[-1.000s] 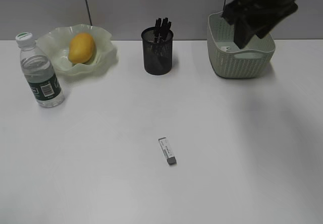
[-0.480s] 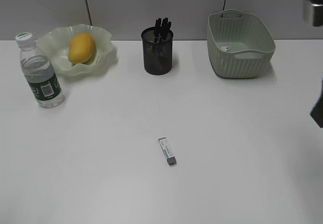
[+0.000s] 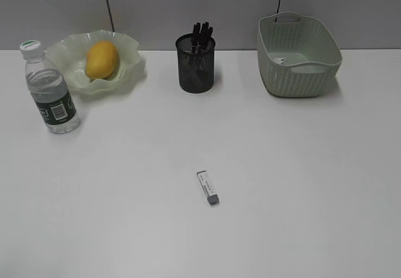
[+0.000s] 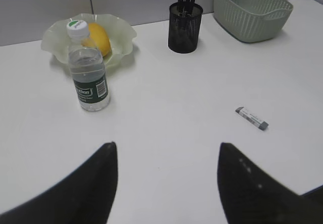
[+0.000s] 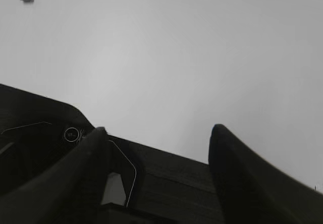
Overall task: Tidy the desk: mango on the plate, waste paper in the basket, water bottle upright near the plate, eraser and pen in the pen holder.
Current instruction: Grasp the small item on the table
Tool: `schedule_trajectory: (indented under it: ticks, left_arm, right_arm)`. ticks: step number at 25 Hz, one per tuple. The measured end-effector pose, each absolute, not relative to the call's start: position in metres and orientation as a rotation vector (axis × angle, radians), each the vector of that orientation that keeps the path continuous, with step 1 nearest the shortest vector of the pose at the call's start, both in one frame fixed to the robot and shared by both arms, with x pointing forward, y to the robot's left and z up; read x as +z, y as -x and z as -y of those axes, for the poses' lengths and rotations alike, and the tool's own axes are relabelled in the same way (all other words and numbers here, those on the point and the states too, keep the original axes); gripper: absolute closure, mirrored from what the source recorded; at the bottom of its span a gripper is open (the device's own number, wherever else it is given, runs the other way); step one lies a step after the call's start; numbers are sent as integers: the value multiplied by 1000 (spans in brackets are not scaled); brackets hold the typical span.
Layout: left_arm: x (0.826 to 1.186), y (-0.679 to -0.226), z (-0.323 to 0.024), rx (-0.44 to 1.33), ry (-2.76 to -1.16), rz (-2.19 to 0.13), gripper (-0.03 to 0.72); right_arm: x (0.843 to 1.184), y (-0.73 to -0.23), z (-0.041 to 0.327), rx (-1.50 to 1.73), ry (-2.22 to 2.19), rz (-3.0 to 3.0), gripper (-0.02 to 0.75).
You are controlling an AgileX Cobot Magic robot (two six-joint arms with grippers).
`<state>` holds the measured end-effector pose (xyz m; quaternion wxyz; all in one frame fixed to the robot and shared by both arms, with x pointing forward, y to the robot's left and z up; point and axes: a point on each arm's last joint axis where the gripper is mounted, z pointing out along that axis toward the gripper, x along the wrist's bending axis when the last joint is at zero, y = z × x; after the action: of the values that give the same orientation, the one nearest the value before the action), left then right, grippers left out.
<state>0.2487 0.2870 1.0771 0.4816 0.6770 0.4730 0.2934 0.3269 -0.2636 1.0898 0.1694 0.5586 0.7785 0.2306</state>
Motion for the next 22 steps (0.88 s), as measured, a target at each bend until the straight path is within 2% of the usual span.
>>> schedule_trajectory:
  ticks: [6, 12, 15, 22]
  left_arm:
    - [1078, -258, -283, 683, -1667, -1174, 213]
    - [1086, -287, -269, 532, -1683, -1240, 213]
    - [1094, -315, -259, 442, -1735, -1311, 213]
    - [1100, -413, -224, 193, -1870, -1494, 213]
  right_arm:
    - [1075, -290, 281, 802, -1584, -2106, 243]
    - [1068, -272, 290, 895, -1545, -2047, 242]
    - [1062, -271, 290, 891, -1543, -2050, 242]
    - [1058, -273, 289, 888, -1525, -2059, 241]
